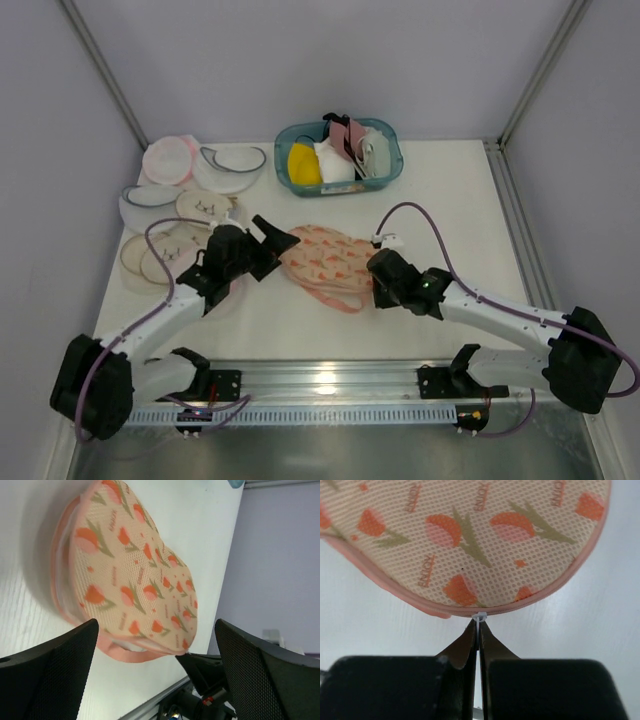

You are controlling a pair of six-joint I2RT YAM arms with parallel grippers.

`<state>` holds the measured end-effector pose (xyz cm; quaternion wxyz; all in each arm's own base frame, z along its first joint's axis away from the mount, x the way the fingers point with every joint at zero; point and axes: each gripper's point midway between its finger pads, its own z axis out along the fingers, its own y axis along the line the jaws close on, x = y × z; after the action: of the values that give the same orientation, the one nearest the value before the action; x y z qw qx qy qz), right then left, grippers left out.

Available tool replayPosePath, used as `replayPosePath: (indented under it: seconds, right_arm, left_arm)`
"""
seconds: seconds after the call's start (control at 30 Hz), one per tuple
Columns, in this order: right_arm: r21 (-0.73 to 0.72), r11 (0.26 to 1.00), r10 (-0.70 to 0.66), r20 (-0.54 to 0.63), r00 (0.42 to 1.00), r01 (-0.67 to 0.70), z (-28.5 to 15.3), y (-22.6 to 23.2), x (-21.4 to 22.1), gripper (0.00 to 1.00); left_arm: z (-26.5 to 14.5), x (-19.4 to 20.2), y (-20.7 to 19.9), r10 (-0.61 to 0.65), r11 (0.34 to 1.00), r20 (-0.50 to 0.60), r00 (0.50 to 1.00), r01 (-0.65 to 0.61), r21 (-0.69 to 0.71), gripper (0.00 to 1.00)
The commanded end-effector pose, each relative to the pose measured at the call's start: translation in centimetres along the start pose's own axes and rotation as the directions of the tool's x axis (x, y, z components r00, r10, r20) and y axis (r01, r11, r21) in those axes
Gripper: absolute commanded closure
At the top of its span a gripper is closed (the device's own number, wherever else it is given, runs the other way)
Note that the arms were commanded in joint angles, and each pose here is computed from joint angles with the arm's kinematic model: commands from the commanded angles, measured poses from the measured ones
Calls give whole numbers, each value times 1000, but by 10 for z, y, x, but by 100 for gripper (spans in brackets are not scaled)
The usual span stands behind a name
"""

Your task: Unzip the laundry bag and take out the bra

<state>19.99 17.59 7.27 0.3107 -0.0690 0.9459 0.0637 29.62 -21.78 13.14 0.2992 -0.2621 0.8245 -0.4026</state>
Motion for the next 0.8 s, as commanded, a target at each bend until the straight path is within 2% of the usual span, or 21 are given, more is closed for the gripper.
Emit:
replayPosePath:
  seconds: [0.0,0.03,0.07,0.17,0.3,0.43,0.47,0.63,0.77]
  right_arm:
    - [-294,955,-36,22,999,41,-8,55,-9,96]
    - [-378,925,-30,53,998,48,-13,72,-17,96]
    - [-509,859,-64,12,998,62,-25,94,-7,96]
    - [-684,725,-104,11,994,84,-44,131,-7,96]
    - [-764,636,-138,20,990,105,-53,156,-9,96]
    - [-780,615,-162,18,987,115,-49,169,-11,96]
    - [-786,606,-168,23,986,122,-50,174,-12,96]
    - [-789,602,-191,9,982,124,-43,186,-7,96]
    - [-796,592,-196,12,981,128,-47,192,-8,96]
  left_arm:
    - [-35,5,22,-17,997,42,999,20,-72,0]
    - [-42,12,34,-22,993,24,999,25,-113,1]
    - [-48,19,44,-35,991,10,999,36,-128,1]
    - [-64,30,38,-77,995,-20,997,76,-56,1]
    - [-69,47,24,-122,992,-64,990,123,10,0]
    - [-59,58,3,-127,989,-122,984,135,61,1]
    - [-51,62,6,-130,990,-137,982,136,36,1]
    - [-30,74,-30,-108,985,-189,976,130,111,1]
    - [-13,81,-30,-102,988,-207,973,123,90,1]
